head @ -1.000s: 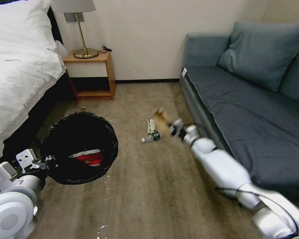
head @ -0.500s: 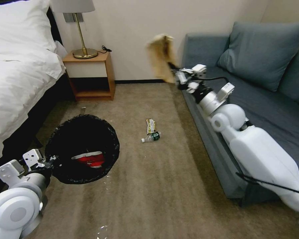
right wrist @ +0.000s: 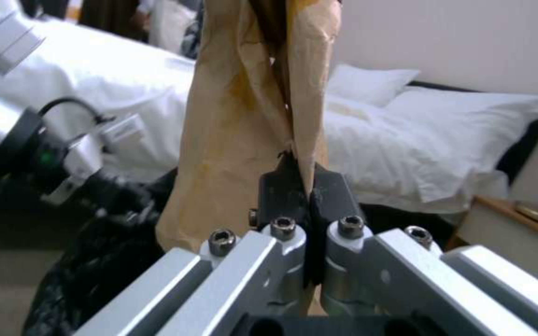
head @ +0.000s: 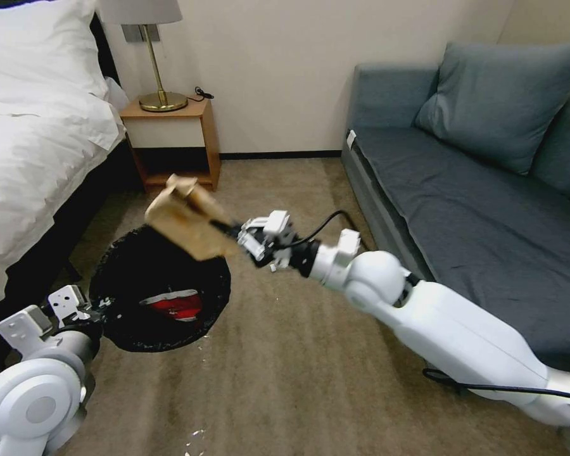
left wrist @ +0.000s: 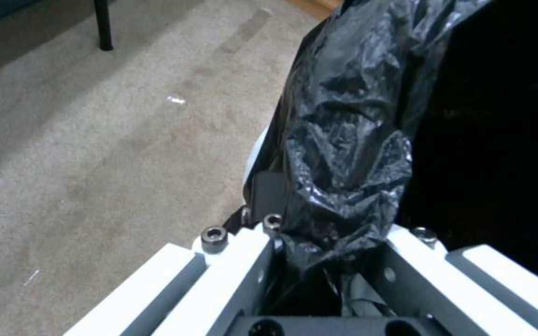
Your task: Pick up the trash bin, then pick up the garbage on the floor and place it into the trash bin.
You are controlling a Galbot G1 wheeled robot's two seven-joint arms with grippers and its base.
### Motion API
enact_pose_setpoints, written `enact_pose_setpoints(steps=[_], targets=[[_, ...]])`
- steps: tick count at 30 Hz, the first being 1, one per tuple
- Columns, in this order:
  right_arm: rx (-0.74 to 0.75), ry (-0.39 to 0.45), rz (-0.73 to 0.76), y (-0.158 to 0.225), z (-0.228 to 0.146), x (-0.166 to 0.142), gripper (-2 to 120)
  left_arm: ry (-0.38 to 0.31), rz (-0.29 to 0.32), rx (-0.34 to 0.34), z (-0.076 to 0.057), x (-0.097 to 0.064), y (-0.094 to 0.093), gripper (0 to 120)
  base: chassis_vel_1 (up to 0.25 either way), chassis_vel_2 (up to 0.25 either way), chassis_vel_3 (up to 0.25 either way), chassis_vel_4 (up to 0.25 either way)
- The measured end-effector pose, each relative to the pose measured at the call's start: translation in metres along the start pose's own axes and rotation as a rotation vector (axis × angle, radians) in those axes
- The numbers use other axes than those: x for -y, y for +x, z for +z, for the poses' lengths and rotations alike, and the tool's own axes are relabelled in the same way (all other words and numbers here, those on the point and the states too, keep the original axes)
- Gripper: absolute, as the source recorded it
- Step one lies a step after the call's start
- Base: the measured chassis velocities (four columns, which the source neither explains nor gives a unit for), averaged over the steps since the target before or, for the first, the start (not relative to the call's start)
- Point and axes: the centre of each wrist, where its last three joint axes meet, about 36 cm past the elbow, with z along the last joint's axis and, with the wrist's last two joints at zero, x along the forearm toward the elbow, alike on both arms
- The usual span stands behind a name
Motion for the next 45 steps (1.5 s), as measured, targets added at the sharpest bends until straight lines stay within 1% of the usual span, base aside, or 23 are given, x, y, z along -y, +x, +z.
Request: enact_pose_setpoints(steps=[10, 16, 19, 21, 23, 27, 28, 29, 30, 32, 33, 35, 36, 37, 38, 40, 41, 42, 43, 44, 45], targets=[[-0.036, 0.006, -0.099, -0.028, 0.021, -0.017, 0, -0.003, -0.001, -0.004, 0.004, 0.003, 0.001, 1, 0.000, 0.000, 0.000, 0.000], [-0.040, 0.020, -0.120, -0.047, 0.034, -0.012, 0, -0.013, 0.009, -0.003, 0.004, 0.004, 0.010, 1, 0.000, 0.000, 0.000, 0.000], [-0.034, 0.027, -0.127, -0.056, 0.037, -0.007, 0, -0.015, 0.006, -0.002, 0.003, 0.003, 0.011, 1, 0.000, 0.000, 0.000, 0.000], [-0.033, 0.029, -0.129, -0.057, 0.037, -0.006, 0, -0.015, 0.006, -0.001, 0.002, 0.002, 0.011, 1, 0.000, 0.000, 0.000, 0.000], [-0.029, 0.063, -0.126, -0.058, 0.040, -0.003, 0, -0.011, 0.012, -0.001, 0.001, 0.003, 0.012, 1, 0.000, 0.000, 0.000, 0.000], [-0.029, 0.080, -0.113, -0.053, 0.044, -0.002, 1, -0.009, 0.017, -0.002, 0.001, 0.004, 0.011, 1, 0.000, 0.000, 0.000, 0.000], [-0.033, 0.079, -0.111, -0.051, 0.046, -0.002, 4, -0.009, 0.020, -0.003, 0.001, 0.005, 0.011, 1, 0.000, 0.000, 0.000, 0.000], [-0.037, 0.078, -0.110, -0.049, 0.047, -0.002, 10, -0.008, 0.022, -0.006, 0.002, 0.006, 0.010, 1, 0.000, 0.000, 0.000, 0.000], [-0.037, 0.078, -0.110, -0.049, 0.047, -0.002, 10, -0.008, 0.022, -0.006, 0.002, 0.006, 0.010, 1, 0.000, 0.000, 0.000, 0.000], [-0.040, 0.076, -0.107, -0.048, 0.048, 0.000, 20, -0.007, 0.025, -0.009, 0.002, 0.007, 0.009, 1, 0.000, 0.000, 0.000, 0.000], [-0.040, 0.076, -0.107, -0.048, 0.048, 0.000, 20, -0.007, 0.025, -0.009, 0.002, 0.007, 0.009, 1, 0.000, 0.000, 0.000, 0.000], [-0.041, 0.080, -0.103, -0.048, 0.048, 0.002, 32, -0.007, 0.025, -0.010, 0.002, 0.007, 0.009, 1, 0.000, 0.000, 0.000, 0.000], [-0.040, 0.082, -0.102, -0.048, 0.047, 0.003, 35, -0.006, 0.025, -0.011, 0.002, 0.007, 0.009, 1, 0.000, 0.000, 0.000, 0.000], [-0.040, 0.082, -0.102, -0.048, 0.047, 0.003, 35, -0.006, 0.025, -0.011, 0.002, 0.007, 0.009, 1, 0.000, 0.000, 0.000, 0.000], [-0.034, 0.085, -0.100, -0.047, 0.045, 0.005, 41, -0.005, 0.024, -0.012, 0.002, 0.006, 0.009, 1, 0.000, 0.000, 0.000, 0.000], [-0.005, 0.090, -0.097, -0.045, 0.039, 0.009, 50, -0.004, 0.022, -0.011, 0.000, 0.005, 0.009, 1, 0.000, 0.000, 0.000, 0.000], [-0.005, 0.090, -0.097, -0.045, 0.039, 0.009, 50, -0.004, 0.022, -0.011, 0.000, 0.005, 0.009, 1, 0.000, 0.000, 0.000, 0.000], [0.045, 0.093, -0.090, -0.041, 0.028, 0.015, 57, 0.000, 0.020, -0.011, -0.001, 0.004, 0.008, 1, 0.000, 0.000, 0.000, 0.000], [0.045, 0.093, -0.090, -0.041, 0.028, 0.015, 57, 0.000, 0.020, -0.011, -0.001, 0.004, 0.008, 1, 0.000, 0.000, 0.000, 0.000], [0.110, 0.093, -0.064, -0.035, 0.011, 0.022, 64, 0.002, 0.012, -0.010, -0.002, 0.002, 0.005, 1, 0.000, 0.000, 0.000, 0.000], [0.110, 0.093, -0.064, -0.035, 0.011, 0.022, 64, 0.002, 0.012, -0.010, -0.002, 0.002, 0.005, 1, 0.000, 0.000, 0.000, 0.000]])
